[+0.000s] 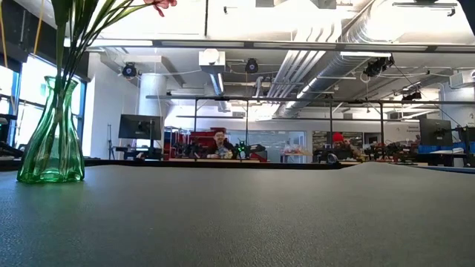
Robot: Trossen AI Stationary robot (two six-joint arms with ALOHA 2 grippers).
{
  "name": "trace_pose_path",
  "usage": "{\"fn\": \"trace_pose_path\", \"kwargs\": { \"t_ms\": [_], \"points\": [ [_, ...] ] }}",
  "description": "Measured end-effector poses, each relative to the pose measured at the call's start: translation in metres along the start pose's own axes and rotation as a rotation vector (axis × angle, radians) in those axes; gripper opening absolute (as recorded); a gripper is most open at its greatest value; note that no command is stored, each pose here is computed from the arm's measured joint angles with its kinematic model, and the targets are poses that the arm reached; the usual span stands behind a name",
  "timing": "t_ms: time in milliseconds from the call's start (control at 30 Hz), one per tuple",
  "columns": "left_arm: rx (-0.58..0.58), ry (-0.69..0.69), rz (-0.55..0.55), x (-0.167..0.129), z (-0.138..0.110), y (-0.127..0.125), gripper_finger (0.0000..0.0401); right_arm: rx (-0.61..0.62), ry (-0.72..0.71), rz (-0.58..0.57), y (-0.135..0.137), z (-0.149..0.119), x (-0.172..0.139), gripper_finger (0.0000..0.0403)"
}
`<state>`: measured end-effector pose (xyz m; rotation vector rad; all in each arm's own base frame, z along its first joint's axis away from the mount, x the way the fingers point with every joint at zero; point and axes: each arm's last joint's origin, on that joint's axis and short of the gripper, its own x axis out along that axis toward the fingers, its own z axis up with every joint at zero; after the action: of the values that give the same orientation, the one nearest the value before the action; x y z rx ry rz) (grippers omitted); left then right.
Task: Sort flowers into vase by color
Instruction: Put the red flower into the green vase
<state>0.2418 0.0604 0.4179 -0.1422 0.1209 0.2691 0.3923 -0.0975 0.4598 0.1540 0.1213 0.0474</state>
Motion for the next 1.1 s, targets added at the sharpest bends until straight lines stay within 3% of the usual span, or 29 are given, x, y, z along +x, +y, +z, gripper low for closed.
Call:
{"fn": "trace_pose_path", "kwargs": {
  "t_ms": [67, 233, 400, 533, 833, 967, 1100],
  "points": [
    [0.014, -0.008, -0.007, -0.003, 0.001, 0.0, 0.0013, -0.015, 0.0, 0.036, 0.002, 0.0, 0.0, 0.0018],
    [0.176, -0.04, -0.003, -0.023, 0.009, 0.0, 0.0005, 0.04, -0.029, 0.033, 0.005, 0.005, -0.003, 0.0071],
    [0.179, -0.074, 0.084, -0.069, 0.018, 0.005, 0.0002, 0.239, -0.069, -0.219, -0.003, 0.015, -0.025, 0.0123],
    [0.178, -0.038, 0.131, -0.096, 0.011, 0.007, 0.0001, 0.269, -0.087, -0.334, -0.001, 0.02, -0.037, 0.0141],
    [0.163, -0.017, -0.037, -0.131, -0.061, 0.007, 0.0, 0.285, -0.038, -0.308, 0.009, 0.015, -0.034, 0.0134],
    [0.142, -0.122, -0.074, -0.153, -0.085, 0.009, 0.0, 0.297, -0.036, -0.289, 0.016, 0.014, -0.032, 0.0133],
    [0.173, -0.176, -0.212, -0.168, -0.107, 0.009, 0.0, 0.315, -0.03, -0.285, 0.022, 0.013, -0.03, 0.0133]
  ]
}}
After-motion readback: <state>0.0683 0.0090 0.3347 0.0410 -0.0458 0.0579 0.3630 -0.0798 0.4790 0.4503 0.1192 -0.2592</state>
